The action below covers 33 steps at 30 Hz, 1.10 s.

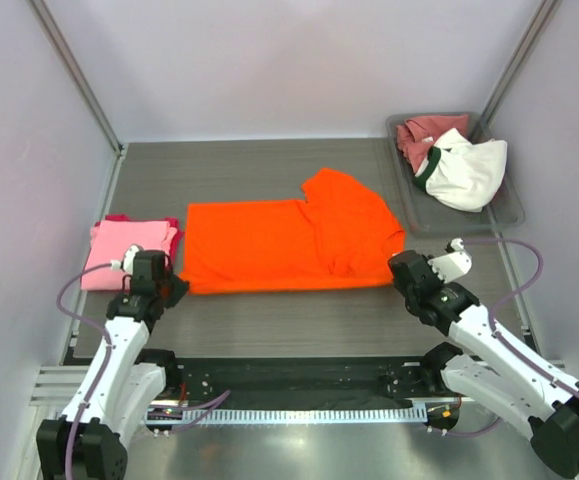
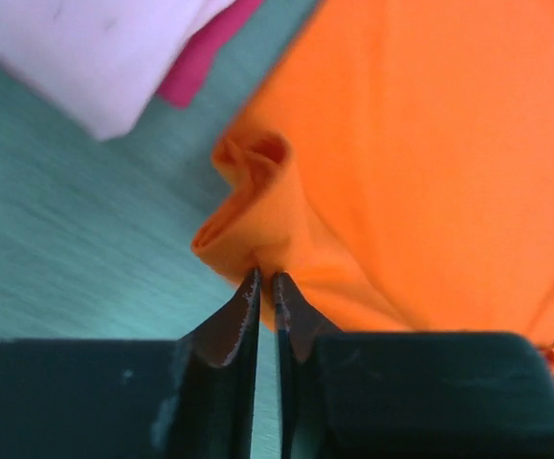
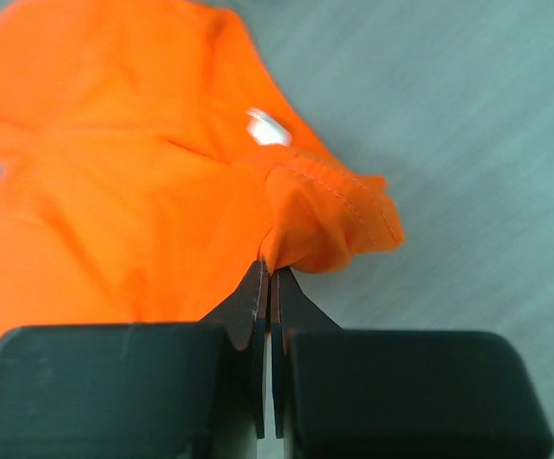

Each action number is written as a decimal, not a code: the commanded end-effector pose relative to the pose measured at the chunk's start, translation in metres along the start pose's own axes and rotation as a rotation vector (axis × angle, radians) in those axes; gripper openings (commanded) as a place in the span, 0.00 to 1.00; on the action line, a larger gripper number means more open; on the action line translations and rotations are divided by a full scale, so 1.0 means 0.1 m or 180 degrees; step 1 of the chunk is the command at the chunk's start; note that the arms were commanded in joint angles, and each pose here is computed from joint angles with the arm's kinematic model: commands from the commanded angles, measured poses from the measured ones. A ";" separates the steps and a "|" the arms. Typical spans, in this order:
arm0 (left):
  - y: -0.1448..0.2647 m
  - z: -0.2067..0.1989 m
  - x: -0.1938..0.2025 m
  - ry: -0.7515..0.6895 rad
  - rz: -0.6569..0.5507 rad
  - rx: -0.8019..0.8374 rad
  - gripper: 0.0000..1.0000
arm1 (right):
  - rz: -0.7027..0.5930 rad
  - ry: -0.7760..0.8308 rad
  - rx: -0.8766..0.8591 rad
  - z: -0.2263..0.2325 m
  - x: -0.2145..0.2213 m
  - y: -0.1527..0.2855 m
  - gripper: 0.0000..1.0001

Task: Fold and stack the t-shirts
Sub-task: Fold the tshirt

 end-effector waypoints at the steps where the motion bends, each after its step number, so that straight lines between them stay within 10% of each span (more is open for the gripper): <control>1: -0.01 0.10 0.18 0.0207 0.0073 -0.0034 0.13 | -0.0028 -0.0112 0.0354 -0.42 0.00 0.00 0.06; 5: 0.04 0.08 0.18 0.0206 -0.0047 0.0120 0.92 | -0.0061 -0.0073 0.0322 -0.50 -0.03 0.02 0.53; 6: 0.11 0.04 0.11 0.0212 -0.0126 0.0175 0.99 | -0.0091 -0.0037 0.0293 -0.48 -0.06 0.03 0.63; 22: 0.24 -0.64 -0.78 -0.0775 -0.0390 0.0613 1.00 | 0.0204 0.1815 -0.0694 1.09 -0.01 -0.07 0.74; 33: -0.39 -0.89 -1.26 -0.0730 -0.0394 0.0439 1.00 | 0.0424 0.1878 -0.0793 1.92 -0.12 -0.95 0.84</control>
Point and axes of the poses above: each gripper's point midway between its finger pads, its own y axis back along the fingers, its own z axis along the line the jaws close on, x = y × z, the point moved 2 cm from there along y, back along the fingers, and after that the axes turned 15 degrees about -y, right-handed, at the moved point
